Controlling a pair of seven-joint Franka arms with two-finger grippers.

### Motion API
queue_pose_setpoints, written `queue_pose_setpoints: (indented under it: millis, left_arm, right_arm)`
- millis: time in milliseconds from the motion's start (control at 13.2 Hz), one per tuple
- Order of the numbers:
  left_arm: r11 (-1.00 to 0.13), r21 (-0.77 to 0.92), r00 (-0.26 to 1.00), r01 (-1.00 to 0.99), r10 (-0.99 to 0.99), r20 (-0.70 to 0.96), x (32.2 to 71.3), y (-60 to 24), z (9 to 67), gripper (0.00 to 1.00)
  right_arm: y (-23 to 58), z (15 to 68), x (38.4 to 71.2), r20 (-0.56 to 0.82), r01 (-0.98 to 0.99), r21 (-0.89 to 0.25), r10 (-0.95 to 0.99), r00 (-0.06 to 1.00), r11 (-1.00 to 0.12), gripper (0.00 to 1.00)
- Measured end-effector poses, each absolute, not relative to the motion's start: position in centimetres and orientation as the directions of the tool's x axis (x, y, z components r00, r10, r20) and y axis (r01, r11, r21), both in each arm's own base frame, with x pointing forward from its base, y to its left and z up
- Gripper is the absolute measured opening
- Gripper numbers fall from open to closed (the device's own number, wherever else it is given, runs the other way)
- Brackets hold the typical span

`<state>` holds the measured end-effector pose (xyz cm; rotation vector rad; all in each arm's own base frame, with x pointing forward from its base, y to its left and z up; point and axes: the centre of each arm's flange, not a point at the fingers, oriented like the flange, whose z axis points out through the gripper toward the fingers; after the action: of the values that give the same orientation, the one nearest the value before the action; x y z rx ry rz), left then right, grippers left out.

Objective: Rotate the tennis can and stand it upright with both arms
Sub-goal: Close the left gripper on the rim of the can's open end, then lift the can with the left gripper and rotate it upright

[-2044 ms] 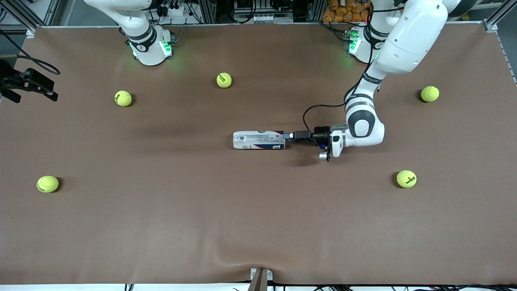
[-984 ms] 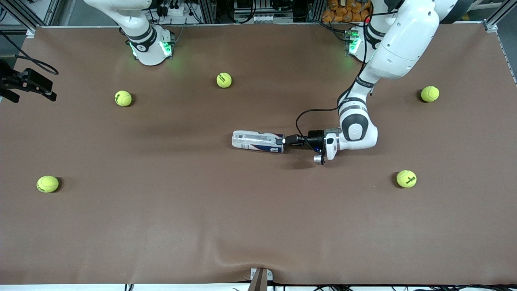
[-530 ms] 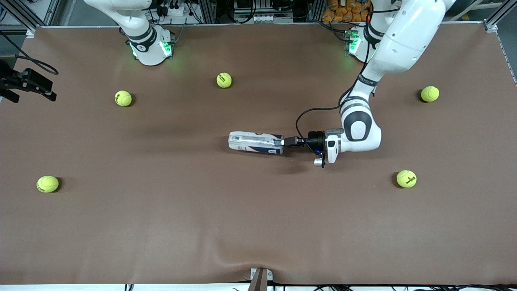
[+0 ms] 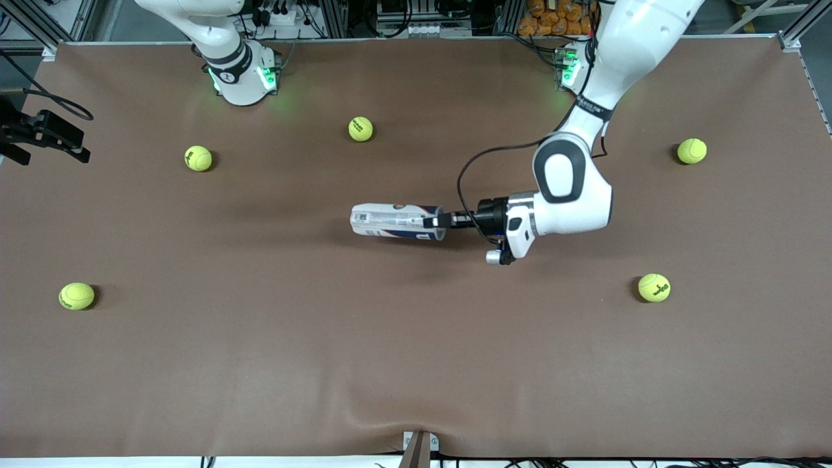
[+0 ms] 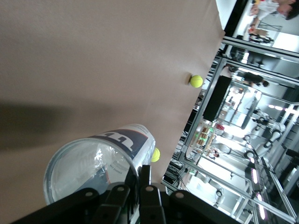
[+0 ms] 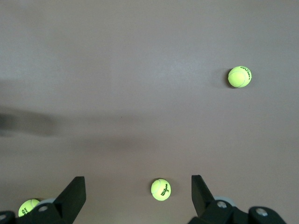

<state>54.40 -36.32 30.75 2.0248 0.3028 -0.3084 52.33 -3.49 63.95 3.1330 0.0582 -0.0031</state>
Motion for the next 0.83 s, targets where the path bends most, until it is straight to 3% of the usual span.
queue_pose_setpoints:
  millis: [454,833]
  left_arm:
    - [-0.7,0.618,0.926,0.358,0.181,-0.332,54.8,-39.7,37.1,0.05]
    - [-0.843,0.406,0.935,0.354,0.313,-0.166,52.2,-46.1,43.0,0.05]
  right_arm:
    - [-3.6,64.0,52.3,-0.002,0.034,0.008,0.034,0.999,-0.999,1.0]
    - [-3.9,64.0,52.3,-0.002,0.029,0.008,0.029,1.0,-1.0,1.0]
